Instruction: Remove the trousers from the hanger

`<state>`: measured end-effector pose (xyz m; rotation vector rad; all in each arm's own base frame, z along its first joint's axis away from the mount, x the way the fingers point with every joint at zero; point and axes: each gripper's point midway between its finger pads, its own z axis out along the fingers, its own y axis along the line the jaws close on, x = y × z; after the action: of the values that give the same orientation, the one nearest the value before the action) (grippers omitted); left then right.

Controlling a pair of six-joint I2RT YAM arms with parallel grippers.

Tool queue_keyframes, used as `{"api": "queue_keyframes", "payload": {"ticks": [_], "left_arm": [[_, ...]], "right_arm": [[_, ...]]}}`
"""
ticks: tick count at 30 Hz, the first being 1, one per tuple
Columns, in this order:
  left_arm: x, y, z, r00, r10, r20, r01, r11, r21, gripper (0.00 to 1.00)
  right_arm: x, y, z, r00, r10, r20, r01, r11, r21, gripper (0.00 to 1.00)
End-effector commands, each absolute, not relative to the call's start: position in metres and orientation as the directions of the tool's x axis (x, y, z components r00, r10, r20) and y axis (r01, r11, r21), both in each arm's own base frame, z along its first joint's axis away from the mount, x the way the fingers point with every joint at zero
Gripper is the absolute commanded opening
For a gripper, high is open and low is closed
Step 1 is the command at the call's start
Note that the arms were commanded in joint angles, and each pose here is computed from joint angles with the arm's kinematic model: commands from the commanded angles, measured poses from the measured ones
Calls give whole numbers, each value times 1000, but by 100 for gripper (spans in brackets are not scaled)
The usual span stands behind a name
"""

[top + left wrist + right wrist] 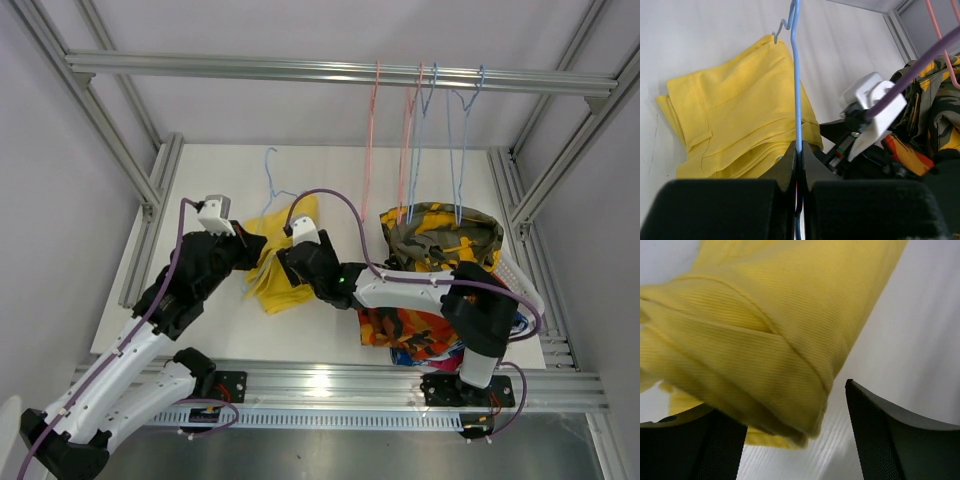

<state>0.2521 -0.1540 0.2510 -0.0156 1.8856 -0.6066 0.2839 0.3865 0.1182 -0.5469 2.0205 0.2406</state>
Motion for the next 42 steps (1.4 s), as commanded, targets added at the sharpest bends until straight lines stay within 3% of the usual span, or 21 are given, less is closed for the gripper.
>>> {"api": "queue_keyframes", "payload": {"ticks": [1,2,4,5,12,26,35,42], "left_arm": [[253,-157,306,-270,-346,-899,345,837,-426,1],[253,-157,305,-273,-344,-898,345,837,-425,1],[253,-157,305,-273,-344,-898,345,837,-425,1],[253,-157,306,-271,-344,-899,346,837,-424,0],[252,-157,310,-264,-342,-902,357,834,-421,1],[252,-160,308,-276,-335,-901,362,832,-420,0],[252,-165,303,-302,-322,-897,370,828,-422,1],[252,-170,300,-317,-310,-896,379,825,-419,1]], "right_arm": [[311,387,134,-337,-228,-913,-370,924,-94,75],[318,384,132,-323,-221,-920,-334,937,-107,72],[322,381,131,-311,-225,-923,-319,940,-122,58],[323,382,136,-299,-210,-931,-315,942,-112,44],[307,382,191,-216,-130,-968,-365,930,-44,1],[250,332,403,-8,-55,-998,-357,933,-48,0],[239,252,416,-14,-65,-998,-232,971,-60,0],[214,160,402,-61,52,-997,-141,988,60,0]]}}
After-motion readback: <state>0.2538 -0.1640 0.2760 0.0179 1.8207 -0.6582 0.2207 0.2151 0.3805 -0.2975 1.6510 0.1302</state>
